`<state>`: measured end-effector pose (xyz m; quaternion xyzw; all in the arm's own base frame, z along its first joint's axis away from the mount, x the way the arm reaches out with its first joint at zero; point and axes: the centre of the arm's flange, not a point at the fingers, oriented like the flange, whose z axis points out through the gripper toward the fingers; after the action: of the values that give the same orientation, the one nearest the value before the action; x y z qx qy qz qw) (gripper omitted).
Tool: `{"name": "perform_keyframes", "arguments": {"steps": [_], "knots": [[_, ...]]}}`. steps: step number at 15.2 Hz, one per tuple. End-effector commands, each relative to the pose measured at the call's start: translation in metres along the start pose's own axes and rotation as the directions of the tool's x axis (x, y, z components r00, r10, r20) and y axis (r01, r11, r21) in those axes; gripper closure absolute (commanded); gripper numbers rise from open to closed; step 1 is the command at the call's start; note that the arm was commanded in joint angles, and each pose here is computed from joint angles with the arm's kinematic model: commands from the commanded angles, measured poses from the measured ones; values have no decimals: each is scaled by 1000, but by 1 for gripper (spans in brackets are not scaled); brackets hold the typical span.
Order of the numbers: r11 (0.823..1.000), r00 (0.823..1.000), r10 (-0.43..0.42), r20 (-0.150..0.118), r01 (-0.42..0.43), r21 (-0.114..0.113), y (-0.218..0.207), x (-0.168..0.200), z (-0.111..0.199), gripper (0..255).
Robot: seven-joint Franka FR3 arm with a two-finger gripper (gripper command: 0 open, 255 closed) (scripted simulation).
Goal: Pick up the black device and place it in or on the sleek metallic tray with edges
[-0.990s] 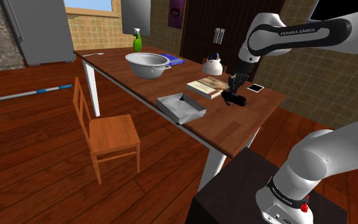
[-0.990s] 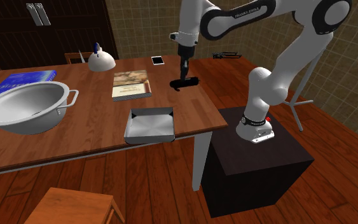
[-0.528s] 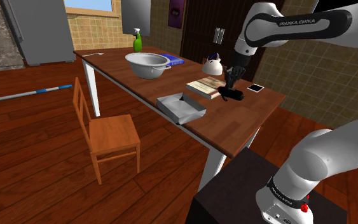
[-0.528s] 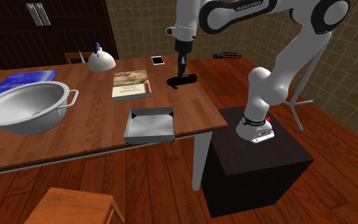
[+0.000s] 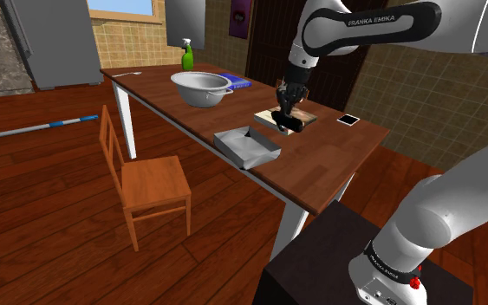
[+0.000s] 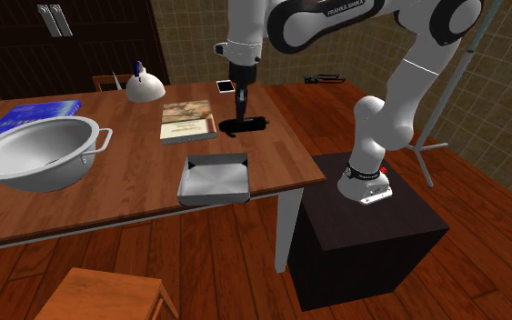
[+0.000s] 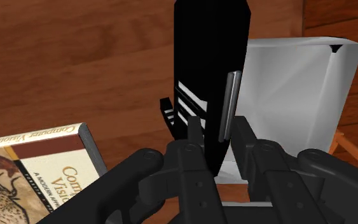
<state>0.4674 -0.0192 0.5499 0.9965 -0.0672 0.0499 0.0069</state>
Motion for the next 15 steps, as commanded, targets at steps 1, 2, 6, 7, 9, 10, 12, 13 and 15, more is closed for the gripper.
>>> {"name": "perform_keyframes", "arguments": {"steps": [1, 2, 6, 7, 9, 10, 12, 13, 15], "knots": [[1000, 1000, 1, 0, -1, 1, -23, 14, -3, 255], [1000, 1000, 1, 0, -1, 1, -34, 21, -3, 255], [1000, 1000, 0, 0, 0, 0, -54, 35, -5, 255], [1000, 1000, 0, 0, 0, 0, -54, 35, -5, 0], [1000, 1000, 9, 25, -9, -9, -54, 29, 19, 0], [1000, 999, 14, 37, -14, -13, -54, 26, 31, 0], [1000, 998, 24, 61, -22, -22, -54, 19, 56, 0], [999, 997, 28, 74, -26, -27, -54, 15, 68, 0], [999, 995, 37, 96, -34, -36, -54, 8, 90, 0]]}}
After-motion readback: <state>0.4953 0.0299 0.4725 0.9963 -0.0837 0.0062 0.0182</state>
